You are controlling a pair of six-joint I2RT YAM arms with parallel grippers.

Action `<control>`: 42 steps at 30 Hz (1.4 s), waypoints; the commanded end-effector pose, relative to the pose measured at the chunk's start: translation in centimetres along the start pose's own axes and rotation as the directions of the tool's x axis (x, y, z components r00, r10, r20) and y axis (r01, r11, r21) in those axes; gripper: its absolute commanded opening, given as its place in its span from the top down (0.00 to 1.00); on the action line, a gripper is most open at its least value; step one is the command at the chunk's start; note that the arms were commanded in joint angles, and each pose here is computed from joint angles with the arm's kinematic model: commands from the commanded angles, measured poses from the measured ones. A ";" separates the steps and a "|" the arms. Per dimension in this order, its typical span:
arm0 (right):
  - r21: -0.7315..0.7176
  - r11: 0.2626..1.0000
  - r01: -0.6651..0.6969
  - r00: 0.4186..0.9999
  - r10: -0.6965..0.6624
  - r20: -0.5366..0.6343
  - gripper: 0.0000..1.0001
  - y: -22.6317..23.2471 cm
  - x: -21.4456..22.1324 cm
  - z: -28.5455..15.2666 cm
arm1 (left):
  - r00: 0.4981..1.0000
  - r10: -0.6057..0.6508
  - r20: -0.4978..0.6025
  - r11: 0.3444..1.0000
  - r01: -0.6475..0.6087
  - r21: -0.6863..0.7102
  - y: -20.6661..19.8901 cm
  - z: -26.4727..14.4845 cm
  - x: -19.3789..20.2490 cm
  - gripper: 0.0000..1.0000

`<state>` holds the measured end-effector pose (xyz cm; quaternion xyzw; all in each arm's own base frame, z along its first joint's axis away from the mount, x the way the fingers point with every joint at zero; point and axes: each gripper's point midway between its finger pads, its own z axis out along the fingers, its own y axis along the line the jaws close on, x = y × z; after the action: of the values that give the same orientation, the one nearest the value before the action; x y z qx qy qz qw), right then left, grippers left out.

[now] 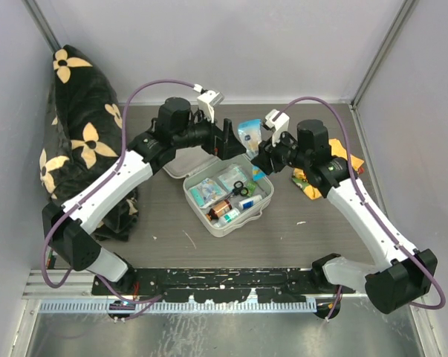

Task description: Organize the medicine kit

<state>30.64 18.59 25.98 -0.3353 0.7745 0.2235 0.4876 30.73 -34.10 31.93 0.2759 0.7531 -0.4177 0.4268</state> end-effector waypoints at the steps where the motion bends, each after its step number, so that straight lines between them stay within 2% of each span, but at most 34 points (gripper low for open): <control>1: -0.040 0.999 -0.003 0.978 0.011 0.207 0.49 2.0 -5.6 -0.1 | 0.993 -0.092 0.077 0.996 0.092 0.014 -1.1 0.1 -2.9 0.08; 6: -0.110 0.994 -0.015 0.965 0.043 0.257 0.49 4.1 -6.0 -0.4 | 0.989 -0.122 0.086 0.993 0.121 0.010 -1.0 0.0 -2.9 0.22; 20: -0.208 0.978 -0.010 0.966 0.063 0.251 0.49 6.0 -4.9 0.0 | 0.983 -0.168 0.074 0.983 0.162 0.083 -1.9 0.5 -2.7 0.58; 23: -0.220 0.975 0.006 0.968 0.049 0.245 0.49 6.4 -4.5 0.1 | 0.981 -0.175 0.077 0.983 0.170 0.070 -1.5 0.5 -2.7 0.57; 28: -0.192 0.980 0.045 0.971 0.002 0.237 0.50 6.1 -3.6 0.0 | 0.977 -0.194 0.087 0.981 0.192 0.030 -0.7 0.1 -2.9 0.40; 30: -0.193 0.980 0.052 0.972 -0.005 0.235 0.50 6.2 -3.5 0.0 | 0.977 -0.196 0.089 0.981 0.194 0.025 -0.7 -0.1 -2.9 0.39; 33: -0.203 0.977 0.061 0.972 -0.012 0.236 0.50 6.4 -3.5 0.0 | 0.973 -0.215 0.082 0.977 0.214 0.021 -0.6 0.1 -2.6 0.41; 42: -0.206 0.976 0.075 0.975 -0.028 0.220 0.50 6.7 -3.2 0.4 | 0.967 -0.247 0.060 0.969 0.245 0.039 -0.7 0.6 -2.0 0.58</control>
<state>26.90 24.10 26.75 -0.3681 0.7055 0.3319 0.5066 31.16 -34.80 32.74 0.1729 0.7760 -0.4726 0.3802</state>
